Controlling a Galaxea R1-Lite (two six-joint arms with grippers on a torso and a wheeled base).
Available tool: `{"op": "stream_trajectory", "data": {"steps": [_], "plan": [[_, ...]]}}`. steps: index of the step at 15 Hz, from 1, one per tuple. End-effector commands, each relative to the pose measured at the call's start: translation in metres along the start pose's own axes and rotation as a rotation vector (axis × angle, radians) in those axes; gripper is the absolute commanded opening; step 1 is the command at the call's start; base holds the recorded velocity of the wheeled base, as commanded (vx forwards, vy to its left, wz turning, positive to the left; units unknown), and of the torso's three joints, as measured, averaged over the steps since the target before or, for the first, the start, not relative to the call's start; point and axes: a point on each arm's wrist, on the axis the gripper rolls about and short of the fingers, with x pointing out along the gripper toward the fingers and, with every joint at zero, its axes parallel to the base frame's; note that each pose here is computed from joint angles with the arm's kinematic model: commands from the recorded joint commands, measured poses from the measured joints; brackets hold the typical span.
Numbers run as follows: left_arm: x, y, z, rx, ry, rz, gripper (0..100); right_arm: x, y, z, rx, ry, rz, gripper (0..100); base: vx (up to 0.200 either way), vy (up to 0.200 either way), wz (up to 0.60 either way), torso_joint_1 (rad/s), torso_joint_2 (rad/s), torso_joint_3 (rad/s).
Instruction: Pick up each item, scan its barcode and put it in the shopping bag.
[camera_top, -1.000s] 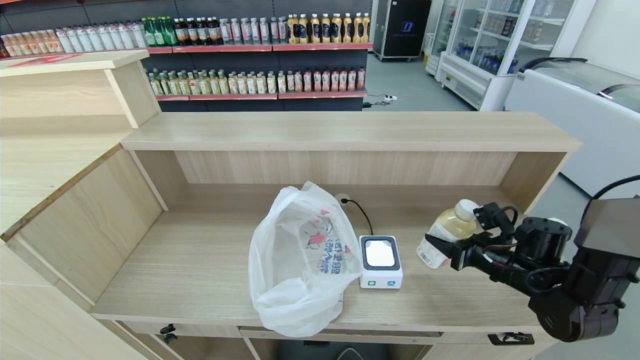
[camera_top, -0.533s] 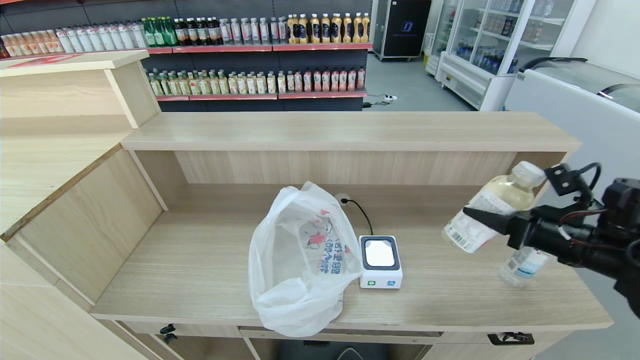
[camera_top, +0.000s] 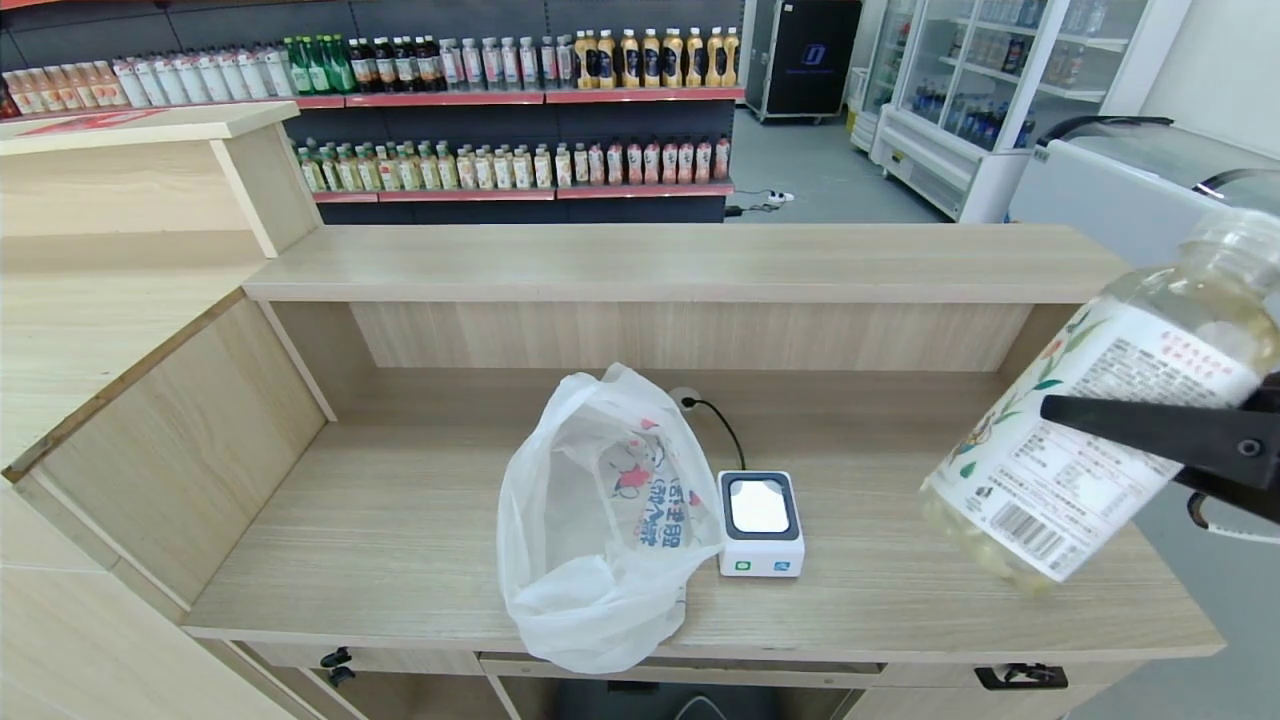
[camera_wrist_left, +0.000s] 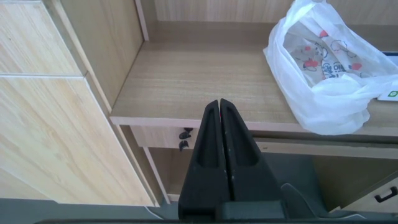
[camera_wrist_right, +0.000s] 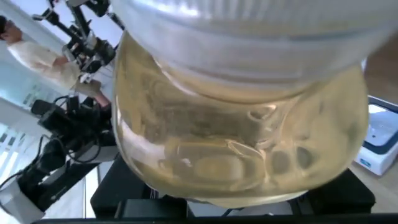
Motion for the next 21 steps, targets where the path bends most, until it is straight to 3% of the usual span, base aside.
{"op": "stream_trajectory", "data": {"steps": [1,8,15,21], "plan": [[0.0,0.0,0.0,0.0,0.0,0.002,0,-0.004,0.03,0.01,-0.076,-0.028,0.101,0,0.0,0.0,0.0,0.0,0.0,0.0],[0.0,0.0,0.0,0.0,0.0,0.002,0,0.004,0.052,0.033,0.036,-0.033,0.218,0,0.0,0.0,0.0,0.0,0.0,0.0],[0.0,0.0,0.0,0.0,0.0,0.0,0,0.011,0.042,0.026,0.079,-0.007,0.191,0,0.0,0.0,0.0,0.0,0.0,0.0],[0.0,0.0,0.0,0.0,0.0,0.002,0,0.025,0.05,0.021,0.099,-0.07,0.087,0,0.0,0.0,0.0,0.0,0.0,0.0]]}}
